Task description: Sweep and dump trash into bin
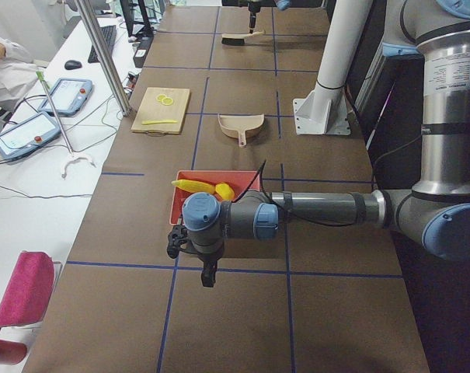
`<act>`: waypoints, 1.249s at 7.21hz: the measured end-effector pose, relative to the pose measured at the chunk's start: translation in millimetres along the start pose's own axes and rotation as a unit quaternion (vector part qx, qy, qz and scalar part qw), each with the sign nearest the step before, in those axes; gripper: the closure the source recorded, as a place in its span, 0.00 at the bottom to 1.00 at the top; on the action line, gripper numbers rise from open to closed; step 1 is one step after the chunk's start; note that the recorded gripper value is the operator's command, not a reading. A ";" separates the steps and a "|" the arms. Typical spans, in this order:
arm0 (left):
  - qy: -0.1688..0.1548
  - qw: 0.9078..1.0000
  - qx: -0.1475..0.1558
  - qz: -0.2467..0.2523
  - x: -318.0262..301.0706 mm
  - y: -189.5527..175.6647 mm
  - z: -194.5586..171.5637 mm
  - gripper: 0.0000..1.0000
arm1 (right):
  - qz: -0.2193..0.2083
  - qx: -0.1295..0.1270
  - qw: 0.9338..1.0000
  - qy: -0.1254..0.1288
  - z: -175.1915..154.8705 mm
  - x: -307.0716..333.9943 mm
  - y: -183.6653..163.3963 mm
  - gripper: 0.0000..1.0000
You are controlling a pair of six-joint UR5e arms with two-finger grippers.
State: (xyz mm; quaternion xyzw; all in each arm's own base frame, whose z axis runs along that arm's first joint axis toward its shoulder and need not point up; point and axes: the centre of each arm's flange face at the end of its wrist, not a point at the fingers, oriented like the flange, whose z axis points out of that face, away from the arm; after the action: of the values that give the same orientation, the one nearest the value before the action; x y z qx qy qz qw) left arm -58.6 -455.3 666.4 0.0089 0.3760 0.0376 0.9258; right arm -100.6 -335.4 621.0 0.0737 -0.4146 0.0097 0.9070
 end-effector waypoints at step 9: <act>0.000 1.000 -0.002 -0.002 -2.0 1.3 2.2 0.00 | -0.037 -0.069 0.996 0.033 -129.5 146.3 -69.9 0.00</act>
State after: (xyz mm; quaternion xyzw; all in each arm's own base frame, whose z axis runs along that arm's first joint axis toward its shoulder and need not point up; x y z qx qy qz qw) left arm -58.6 -454.2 669.5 0.0057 0.3761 0.0363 0.9258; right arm 98.2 -392.6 638.9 0.0259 -0.3812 -0.0503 0.9228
